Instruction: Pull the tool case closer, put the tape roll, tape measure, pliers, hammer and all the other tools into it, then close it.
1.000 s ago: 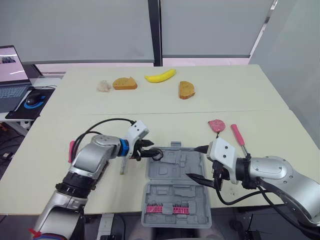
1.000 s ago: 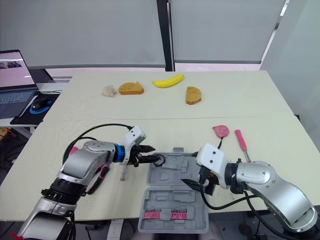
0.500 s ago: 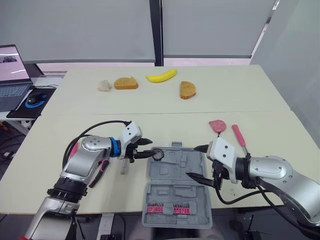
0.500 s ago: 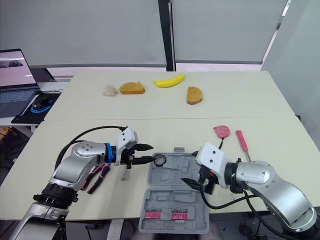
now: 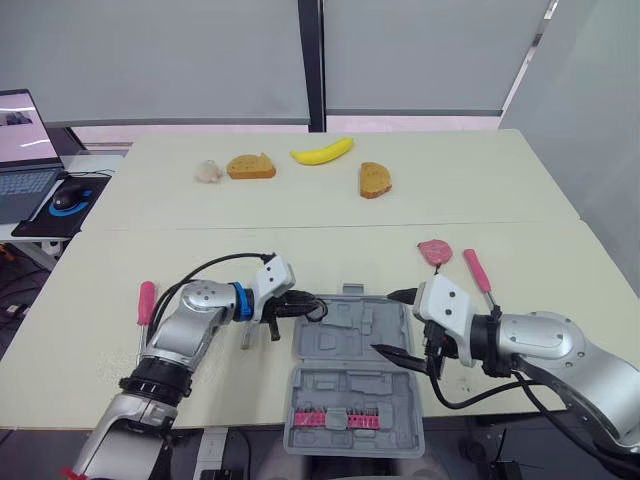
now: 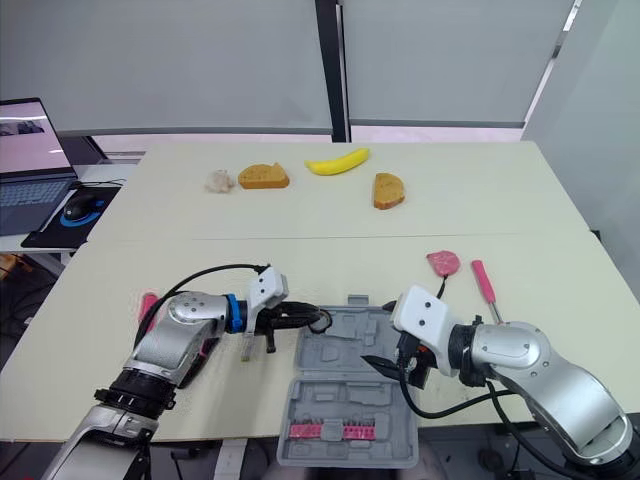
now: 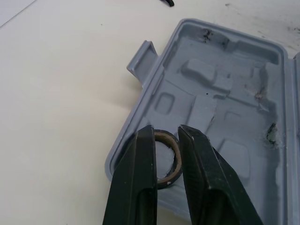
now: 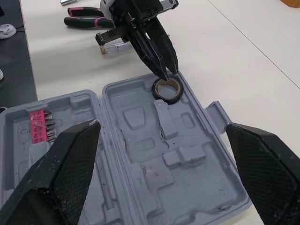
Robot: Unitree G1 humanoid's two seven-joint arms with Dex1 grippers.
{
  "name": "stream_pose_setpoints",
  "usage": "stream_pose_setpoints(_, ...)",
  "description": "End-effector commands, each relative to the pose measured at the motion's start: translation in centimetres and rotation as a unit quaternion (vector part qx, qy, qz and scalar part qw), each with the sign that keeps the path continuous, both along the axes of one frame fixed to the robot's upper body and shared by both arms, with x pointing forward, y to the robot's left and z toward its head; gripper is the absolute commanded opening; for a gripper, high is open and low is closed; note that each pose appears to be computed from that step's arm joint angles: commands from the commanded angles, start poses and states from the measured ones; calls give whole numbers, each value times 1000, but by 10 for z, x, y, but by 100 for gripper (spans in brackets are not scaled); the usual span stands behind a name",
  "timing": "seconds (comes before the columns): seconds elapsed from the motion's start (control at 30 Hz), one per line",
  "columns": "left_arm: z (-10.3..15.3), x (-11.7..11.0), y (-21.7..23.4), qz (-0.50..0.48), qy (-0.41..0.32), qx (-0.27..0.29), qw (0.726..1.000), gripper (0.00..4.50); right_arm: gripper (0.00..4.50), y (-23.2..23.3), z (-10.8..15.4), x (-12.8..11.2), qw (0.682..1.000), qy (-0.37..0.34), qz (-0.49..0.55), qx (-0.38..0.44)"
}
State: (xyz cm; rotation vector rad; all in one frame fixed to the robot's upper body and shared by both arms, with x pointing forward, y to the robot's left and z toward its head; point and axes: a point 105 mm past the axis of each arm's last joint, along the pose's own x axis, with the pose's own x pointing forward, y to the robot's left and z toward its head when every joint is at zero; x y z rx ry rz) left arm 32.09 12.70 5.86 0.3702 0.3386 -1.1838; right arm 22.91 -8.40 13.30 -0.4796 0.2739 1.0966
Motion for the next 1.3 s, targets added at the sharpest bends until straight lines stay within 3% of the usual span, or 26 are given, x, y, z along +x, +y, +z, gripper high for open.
stream_pose_setpoints(0.03,4,7,-6,-4,-23,2,1000,78,450,2,5,-2,1000,-14,9,3)
stream_pose_setpoints(0.2,-2,10,-10,-5,-24,7,1000,78,450,1,4,-4,1000,-11,9,2)
stream_pose_setpoints(0.47,-35,8,4,14,-11,80,997,78,450,1,2,-6,1000,-7,8,1)
stream_pose_setpoints(0.6,-36,10,3,31,-17,72,997,78,450,0,2,-6,1000,-6,7,1)
stream_pose_setpoints(1.13,12,4,18,59,-57,53,995,78,450,-3,0,-1,1000,-10,5,6)
stream_pose_setpoints(1.3,33,2,26,70,-64,20,995,78,450,-7,6,8,999,-33,-8,16)
